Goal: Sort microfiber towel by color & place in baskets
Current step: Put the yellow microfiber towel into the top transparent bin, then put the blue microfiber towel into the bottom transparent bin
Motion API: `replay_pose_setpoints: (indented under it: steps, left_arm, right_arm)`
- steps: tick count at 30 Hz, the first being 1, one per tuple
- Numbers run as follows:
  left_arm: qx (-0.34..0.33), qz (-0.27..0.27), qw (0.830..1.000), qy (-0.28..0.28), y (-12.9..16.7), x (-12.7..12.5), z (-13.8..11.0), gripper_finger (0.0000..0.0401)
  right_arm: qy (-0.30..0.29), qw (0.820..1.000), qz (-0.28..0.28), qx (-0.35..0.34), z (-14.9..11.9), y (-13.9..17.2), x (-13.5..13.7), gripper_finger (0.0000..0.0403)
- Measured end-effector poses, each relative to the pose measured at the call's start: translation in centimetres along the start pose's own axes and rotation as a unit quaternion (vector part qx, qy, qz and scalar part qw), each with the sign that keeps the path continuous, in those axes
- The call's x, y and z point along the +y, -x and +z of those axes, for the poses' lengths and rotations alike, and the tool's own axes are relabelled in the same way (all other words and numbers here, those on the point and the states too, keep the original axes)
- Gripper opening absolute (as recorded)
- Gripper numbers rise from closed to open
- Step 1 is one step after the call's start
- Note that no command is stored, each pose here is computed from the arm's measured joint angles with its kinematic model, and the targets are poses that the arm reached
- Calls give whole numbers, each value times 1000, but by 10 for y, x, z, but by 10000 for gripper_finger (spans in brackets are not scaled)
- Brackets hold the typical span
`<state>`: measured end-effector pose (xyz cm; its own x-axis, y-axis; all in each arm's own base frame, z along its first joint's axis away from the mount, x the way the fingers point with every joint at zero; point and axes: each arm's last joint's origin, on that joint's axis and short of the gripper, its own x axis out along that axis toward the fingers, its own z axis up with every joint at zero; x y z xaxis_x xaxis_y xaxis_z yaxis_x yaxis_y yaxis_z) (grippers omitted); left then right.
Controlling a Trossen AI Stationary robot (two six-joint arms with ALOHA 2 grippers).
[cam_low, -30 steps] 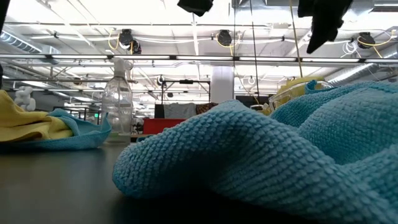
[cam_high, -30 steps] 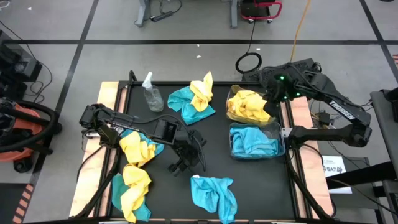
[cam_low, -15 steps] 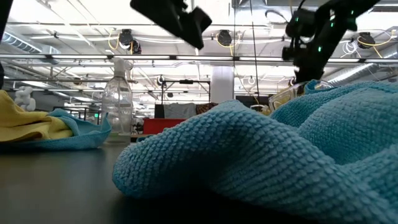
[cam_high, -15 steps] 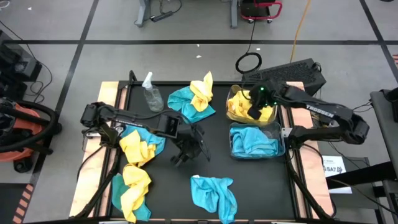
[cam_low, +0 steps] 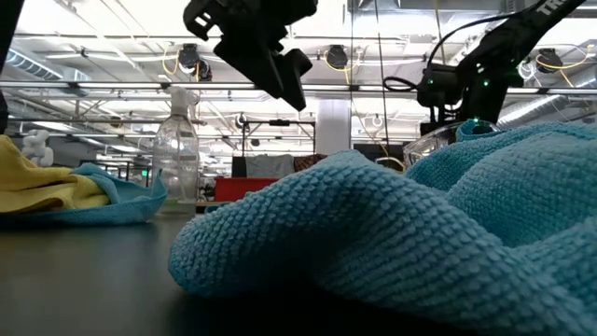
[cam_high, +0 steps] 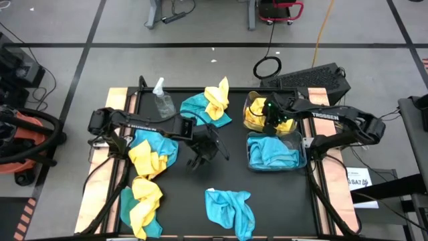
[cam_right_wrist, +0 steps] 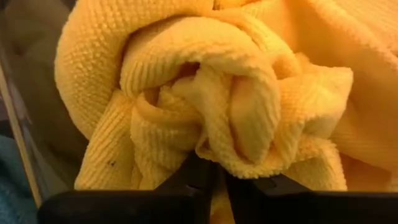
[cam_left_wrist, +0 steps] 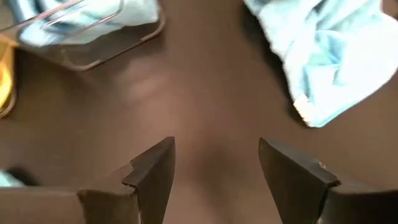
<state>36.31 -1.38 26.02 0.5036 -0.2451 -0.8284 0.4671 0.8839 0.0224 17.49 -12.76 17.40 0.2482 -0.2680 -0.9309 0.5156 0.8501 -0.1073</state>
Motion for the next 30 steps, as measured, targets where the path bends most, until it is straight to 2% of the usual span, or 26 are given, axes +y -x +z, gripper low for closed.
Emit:
replay_pose_setpoints:
  steps: [5, 12, 17, 24, 30]
  left_arm:
    - [14, 9, 1000, 14, 3, 9, -7, 238]
    - [49, 47, 997, 33, 7, 26, -19, 238]
    - [66, 68, 994, 53, 10, 38, -30, 238]
    - [93, 114, 984, 96, -6, 57, -67, 238]
    - [75, 163, 976, 121, -14, 75, -91, 238]
  right_arm:
    - [-2, 1000, -1, -9, 1, 13, -1, 33]
    - [-4, 999, 7, -45, 4, 51, -3, 44]
    - [-5, 997, 6, -83, 1, 77, -4, 95]
    - [-3, 991, 3, -137, -7, 100, -3, 183]
    - [-12, 984, 6, -177, -13, 114, -3, 218]
